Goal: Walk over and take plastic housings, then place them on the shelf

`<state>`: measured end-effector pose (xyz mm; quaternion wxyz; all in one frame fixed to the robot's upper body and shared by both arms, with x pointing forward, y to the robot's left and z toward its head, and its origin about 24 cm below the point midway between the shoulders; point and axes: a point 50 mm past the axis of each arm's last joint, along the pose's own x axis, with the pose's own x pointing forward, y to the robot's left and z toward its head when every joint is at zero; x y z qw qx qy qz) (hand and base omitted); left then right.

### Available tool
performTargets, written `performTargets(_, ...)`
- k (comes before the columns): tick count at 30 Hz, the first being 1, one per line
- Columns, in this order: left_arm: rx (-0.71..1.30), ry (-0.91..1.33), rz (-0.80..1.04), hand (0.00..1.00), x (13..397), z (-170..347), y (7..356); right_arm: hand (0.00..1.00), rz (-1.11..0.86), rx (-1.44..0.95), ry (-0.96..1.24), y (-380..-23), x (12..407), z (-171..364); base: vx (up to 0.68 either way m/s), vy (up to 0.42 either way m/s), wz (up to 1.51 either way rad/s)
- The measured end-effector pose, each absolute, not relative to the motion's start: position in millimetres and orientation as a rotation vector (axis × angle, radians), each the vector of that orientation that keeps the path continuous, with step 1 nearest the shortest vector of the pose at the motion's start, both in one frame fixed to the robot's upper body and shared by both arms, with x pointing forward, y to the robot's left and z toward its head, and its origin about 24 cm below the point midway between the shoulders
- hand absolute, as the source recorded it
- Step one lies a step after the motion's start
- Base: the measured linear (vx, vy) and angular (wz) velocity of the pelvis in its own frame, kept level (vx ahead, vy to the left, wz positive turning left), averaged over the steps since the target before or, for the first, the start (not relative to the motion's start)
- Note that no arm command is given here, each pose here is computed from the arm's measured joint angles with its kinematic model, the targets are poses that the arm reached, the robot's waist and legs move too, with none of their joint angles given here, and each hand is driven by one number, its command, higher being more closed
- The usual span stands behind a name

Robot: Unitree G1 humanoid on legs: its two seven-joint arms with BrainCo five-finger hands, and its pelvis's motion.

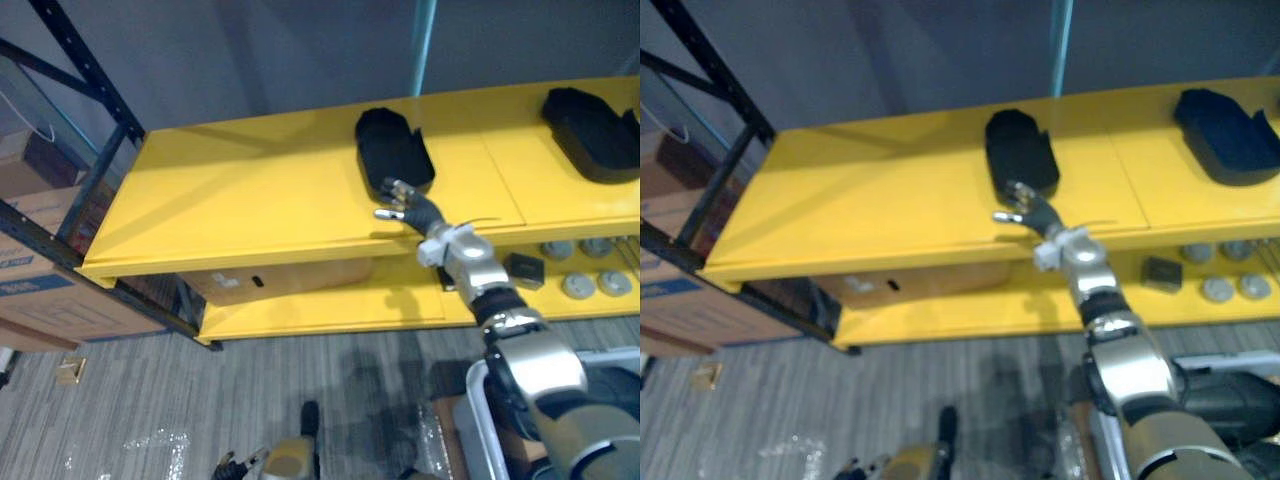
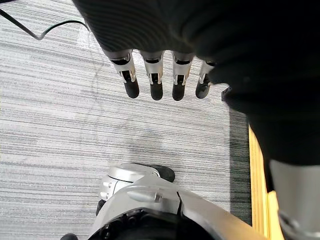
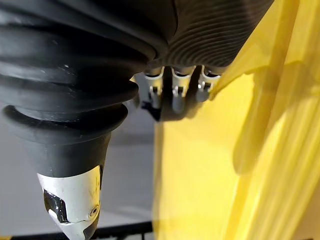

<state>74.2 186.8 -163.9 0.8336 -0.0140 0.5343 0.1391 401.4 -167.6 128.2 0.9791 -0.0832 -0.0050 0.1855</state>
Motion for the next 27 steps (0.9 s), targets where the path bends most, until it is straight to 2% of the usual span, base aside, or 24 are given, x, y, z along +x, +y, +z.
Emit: performTargets(27, -0.023, 1.109, 0.253, 0.00, 77.3, -163.5, 179.5, 0.00, 0.351, -0.205, -0.046, -168.9, 408.5, 147.0, 0.00, -0.003, 0.02)
